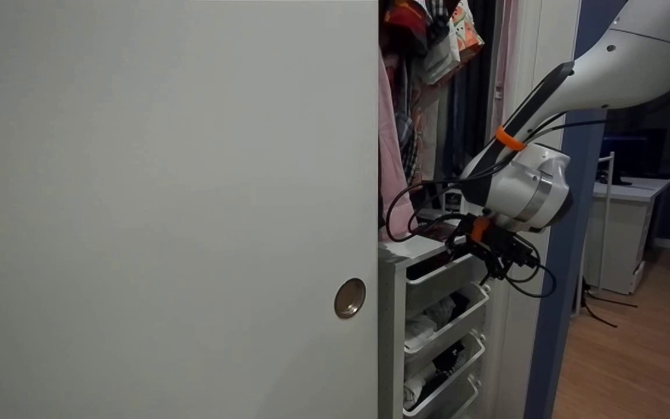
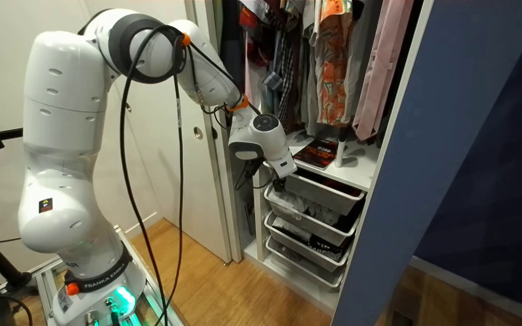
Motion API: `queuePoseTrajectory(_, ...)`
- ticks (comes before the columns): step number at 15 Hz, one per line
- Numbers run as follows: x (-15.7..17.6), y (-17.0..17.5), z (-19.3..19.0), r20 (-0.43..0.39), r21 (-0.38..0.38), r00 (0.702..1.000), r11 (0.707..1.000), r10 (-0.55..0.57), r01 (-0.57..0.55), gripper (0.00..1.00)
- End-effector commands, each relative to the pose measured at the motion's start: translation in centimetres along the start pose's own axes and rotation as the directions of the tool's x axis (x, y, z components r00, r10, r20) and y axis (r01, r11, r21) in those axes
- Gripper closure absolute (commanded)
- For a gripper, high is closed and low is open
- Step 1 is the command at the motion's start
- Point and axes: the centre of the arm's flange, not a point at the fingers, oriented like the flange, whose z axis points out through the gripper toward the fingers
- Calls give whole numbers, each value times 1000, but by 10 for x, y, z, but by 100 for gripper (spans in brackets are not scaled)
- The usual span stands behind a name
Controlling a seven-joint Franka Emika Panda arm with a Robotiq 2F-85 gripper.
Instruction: Open the upper drawer
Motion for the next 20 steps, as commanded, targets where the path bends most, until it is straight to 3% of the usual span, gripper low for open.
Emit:
queuePoseTrajectory(1,-2,8,23,-54,59,998,998,38,-34,0)
queuePoseTrajectory(2,-5,3,2,-27,19,999,1000,16,-16,0)
queuePoseTrajectory(11,-8,5,6,-45,29,999,999,21,-20,0)
queuePoseTrajectory(20,-15,26,19,-133,77,990,996,45,-35,0)
